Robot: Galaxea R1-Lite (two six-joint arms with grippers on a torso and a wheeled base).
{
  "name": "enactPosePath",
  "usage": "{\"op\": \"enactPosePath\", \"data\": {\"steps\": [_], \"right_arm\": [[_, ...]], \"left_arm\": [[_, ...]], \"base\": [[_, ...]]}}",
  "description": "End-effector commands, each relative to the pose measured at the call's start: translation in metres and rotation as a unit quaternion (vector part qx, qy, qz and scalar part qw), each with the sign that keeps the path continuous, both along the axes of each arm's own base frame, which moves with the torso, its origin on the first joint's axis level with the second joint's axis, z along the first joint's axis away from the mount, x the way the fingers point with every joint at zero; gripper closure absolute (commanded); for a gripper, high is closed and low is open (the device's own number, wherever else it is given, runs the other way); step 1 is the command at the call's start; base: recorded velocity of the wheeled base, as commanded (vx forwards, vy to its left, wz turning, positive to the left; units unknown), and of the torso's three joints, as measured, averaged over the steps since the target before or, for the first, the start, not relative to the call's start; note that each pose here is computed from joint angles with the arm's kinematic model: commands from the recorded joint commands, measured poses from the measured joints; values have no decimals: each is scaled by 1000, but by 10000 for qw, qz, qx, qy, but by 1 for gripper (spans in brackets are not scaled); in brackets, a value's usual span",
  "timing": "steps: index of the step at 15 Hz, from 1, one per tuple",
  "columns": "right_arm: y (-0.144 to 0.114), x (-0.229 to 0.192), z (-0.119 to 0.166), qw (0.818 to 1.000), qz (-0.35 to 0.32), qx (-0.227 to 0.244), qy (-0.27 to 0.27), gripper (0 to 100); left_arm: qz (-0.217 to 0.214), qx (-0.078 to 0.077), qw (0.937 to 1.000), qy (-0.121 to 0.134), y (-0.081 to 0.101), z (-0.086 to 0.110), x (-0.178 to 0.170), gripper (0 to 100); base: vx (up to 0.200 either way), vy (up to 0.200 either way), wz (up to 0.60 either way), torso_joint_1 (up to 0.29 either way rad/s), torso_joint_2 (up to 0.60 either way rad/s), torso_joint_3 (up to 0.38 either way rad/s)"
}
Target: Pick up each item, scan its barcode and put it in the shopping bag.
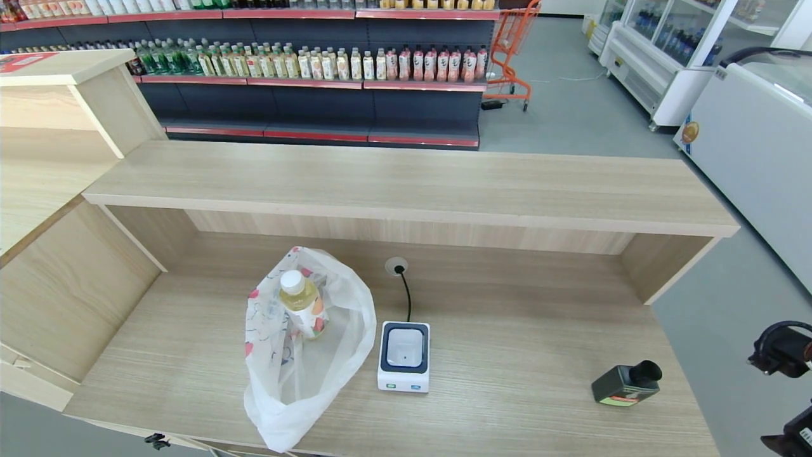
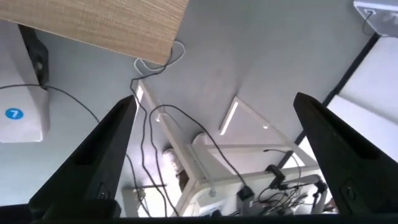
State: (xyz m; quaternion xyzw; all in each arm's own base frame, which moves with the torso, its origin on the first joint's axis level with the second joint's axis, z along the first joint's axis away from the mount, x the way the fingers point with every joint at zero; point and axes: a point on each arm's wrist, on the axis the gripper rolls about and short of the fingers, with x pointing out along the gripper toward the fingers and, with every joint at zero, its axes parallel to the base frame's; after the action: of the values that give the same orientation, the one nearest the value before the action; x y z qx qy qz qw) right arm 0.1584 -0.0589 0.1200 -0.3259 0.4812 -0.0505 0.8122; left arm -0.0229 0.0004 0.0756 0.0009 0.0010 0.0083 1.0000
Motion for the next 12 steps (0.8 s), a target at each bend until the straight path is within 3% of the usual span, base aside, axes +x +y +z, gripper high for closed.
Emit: {"op": "enactPosePath", "data": {"steps": [1, 6, 9, 12], "right_arm": [[-10, 19, -28, 9990, 173, 39, 404, 0], [-8, 38, -59, 9916, 1081, 490, 516, 0], [1, 53, -69, 9770, 1767, 1135, 373, 0], [0, 66, -81, 9726, 1964, 1221, 239, 0]], "left_arm": [[1, -1, 10000, -2, 0, 0, 0, 0], [1, -1, 10000, -2, 0, 0, 0, 0], [1, -1, 10000, -2, 0, 0, 0, 0], [1, -1, 10000, -2, 0, 0, 0, 0]], "base": [[0, 0, 0, 0, 0, 0], [0, 0, 0, 0, 0, 0], [0, 0, 0, 0, 0, 0], [0, 0, 0, 0, 0, 0]]}}
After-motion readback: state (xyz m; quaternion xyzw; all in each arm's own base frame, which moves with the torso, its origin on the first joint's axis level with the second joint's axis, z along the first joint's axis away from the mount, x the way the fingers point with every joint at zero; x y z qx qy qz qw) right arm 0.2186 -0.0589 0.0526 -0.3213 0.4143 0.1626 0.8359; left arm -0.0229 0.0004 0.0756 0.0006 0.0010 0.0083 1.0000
